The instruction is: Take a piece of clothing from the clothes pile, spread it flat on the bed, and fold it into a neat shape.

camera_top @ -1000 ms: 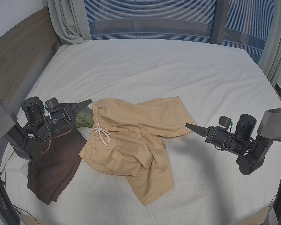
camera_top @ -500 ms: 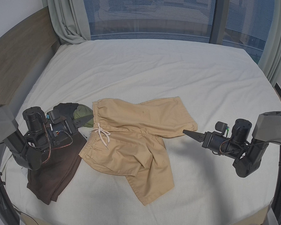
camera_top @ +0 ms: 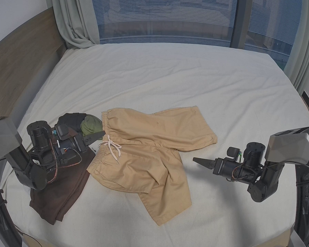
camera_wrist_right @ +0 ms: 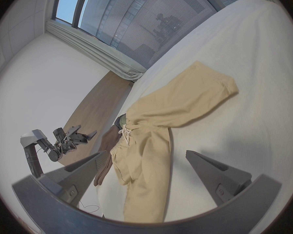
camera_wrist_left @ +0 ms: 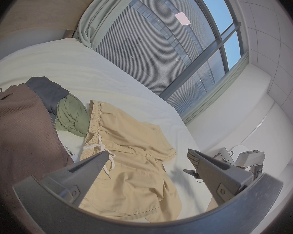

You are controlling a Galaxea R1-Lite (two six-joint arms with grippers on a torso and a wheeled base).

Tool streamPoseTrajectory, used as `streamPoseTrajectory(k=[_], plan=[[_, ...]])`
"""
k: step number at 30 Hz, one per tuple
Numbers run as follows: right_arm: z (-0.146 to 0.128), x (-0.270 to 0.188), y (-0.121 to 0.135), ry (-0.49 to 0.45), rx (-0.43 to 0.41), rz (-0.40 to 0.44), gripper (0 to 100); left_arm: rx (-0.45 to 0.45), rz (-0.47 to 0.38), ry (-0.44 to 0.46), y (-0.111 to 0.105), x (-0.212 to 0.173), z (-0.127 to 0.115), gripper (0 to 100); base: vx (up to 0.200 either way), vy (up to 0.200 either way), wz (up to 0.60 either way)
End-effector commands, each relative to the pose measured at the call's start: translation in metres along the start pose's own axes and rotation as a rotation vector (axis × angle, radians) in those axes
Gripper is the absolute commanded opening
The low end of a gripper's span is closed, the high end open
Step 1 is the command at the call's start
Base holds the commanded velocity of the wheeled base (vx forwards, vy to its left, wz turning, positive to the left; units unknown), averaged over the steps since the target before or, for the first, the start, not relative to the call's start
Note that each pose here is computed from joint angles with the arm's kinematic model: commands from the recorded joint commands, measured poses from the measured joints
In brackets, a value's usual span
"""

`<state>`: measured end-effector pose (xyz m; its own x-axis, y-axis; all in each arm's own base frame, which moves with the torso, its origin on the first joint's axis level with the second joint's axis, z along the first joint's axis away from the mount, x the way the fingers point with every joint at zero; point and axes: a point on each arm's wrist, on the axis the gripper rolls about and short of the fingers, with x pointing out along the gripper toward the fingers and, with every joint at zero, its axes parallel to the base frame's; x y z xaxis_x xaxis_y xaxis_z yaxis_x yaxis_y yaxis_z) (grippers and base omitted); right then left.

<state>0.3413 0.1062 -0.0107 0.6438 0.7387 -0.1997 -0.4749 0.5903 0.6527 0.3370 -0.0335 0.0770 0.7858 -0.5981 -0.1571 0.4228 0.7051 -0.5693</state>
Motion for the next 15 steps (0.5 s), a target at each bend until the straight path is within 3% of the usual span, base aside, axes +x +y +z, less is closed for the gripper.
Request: streamPoseTrajectory(k=[1, 15], plan=[[-0.016, 0.006, -0.007, 0.040, 0.020, -0.015, 100, -0.006, 0.003, 0.007, 0.003, 0.001, -0.003, 100, 0.000, 0.000, 0.00], [-0.053, 0.026, -0.020, 0.112, 0.046, -0.054, 100, -0.001, -0.008, 0.005, 0.003, 0.005, -0.007, 100, 0.000, 0.000, 0.00]])
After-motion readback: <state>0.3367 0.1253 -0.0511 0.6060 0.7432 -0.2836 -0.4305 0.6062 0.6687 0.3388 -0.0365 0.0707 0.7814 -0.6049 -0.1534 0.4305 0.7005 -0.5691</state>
